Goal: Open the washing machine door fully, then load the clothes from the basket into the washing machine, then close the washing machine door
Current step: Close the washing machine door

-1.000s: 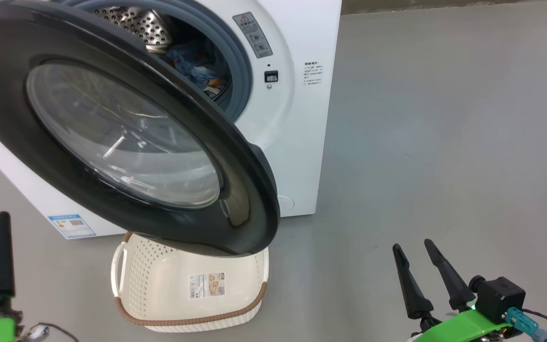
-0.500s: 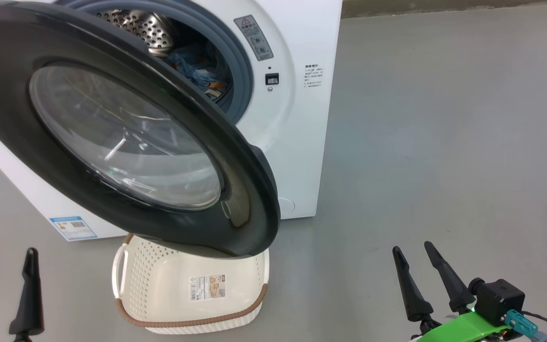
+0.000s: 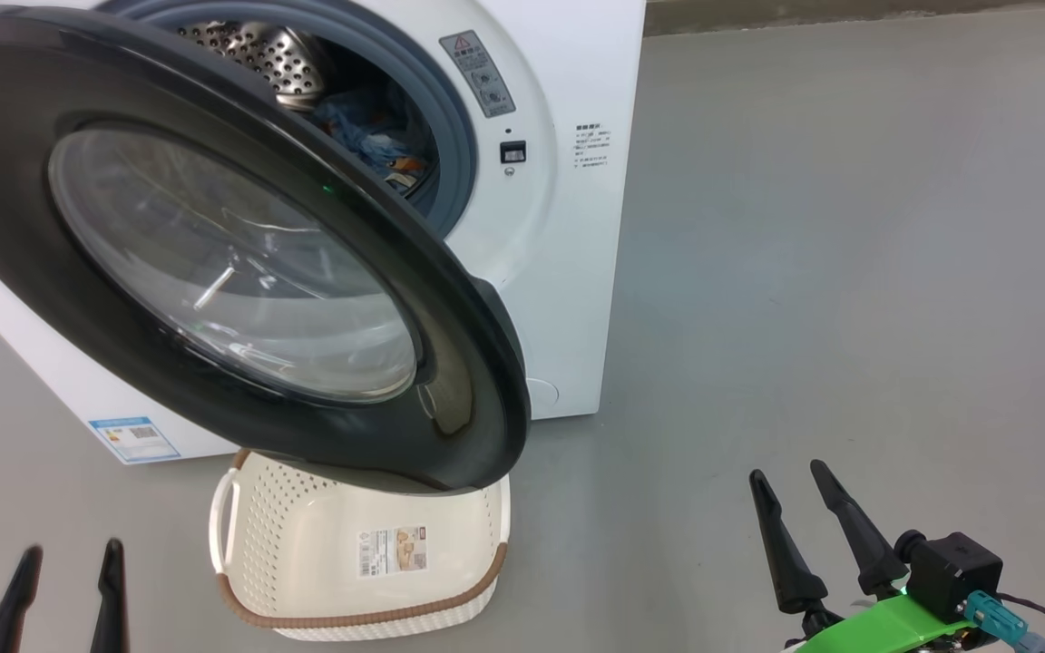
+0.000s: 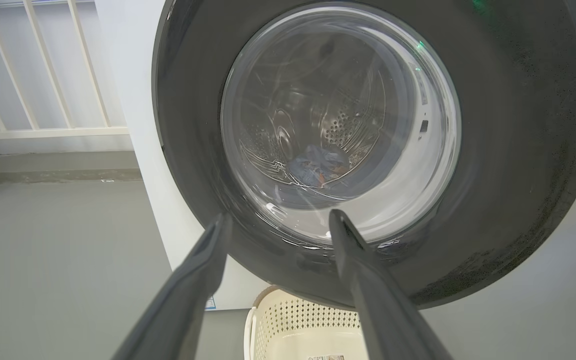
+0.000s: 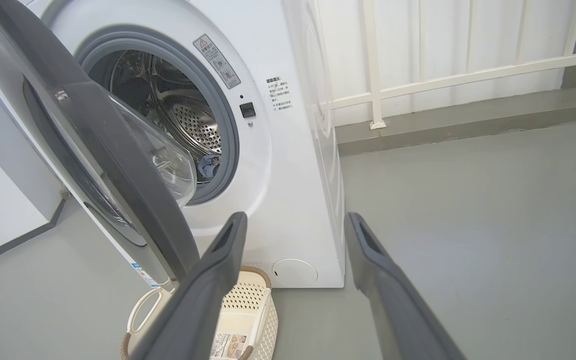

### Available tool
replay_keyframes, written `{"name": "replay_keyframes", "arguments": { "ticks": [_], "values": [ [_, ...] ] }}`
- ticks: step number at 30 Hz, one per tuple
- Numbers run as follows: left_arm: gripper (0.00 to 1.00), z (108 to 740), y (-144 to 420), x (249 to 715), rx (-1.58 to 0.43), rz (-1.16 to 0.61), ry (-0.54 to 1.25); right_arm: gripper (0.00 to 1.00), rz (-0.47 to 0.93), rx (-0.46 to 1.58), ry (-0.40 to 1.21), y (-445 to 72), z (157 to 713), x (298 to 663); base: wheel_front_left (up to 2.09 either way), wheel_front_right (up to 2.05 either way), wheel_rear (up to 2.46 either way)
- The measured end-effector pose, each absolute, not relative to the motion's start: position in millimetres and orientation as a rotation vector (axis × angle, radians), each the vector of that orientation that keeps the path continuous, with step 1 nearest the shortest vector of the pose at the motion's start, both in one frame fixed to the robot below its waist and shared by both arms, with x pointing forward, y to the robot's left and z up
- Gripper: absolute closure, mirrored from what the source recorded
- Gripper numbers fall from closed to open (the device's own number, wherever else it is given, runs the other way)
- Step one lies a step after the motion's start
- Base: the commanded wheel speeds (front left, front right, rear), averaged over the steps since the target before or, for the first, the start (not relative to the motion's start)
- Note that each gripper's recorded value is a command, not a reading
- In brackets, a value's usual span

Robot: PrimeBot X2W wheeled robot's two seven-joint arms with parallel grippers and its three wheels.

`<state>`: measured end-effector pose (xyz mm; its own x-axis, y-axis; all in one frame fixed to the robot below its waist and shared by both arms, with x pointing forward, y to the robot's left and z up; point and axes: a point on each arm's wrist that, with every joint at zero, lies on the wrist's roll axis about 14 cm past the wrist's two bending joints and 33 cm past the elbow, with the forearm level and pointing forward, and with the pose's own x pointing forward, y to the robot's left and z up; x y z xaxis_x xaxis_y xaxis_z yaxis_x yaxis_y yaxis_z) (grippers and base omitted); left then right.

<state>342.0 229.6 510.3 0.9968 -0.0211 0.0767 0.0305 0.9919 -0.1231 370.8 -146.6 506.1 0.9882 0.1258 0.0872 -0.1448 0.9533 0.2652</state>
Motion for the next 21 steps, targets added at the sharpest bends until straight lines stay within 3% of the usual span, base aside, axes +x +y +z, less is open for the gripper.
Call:
{"name": "replay_keyframes", "arguments": {
  "ticks": [21],
  "values": [
    [0.0, 484, 231, 331, -0.104, 0.01, 0.002, 0.0, 0.133, 0.266, -0.086, -149, 511, 370, 0.0, 0.0, 0.0]
  ]
}}
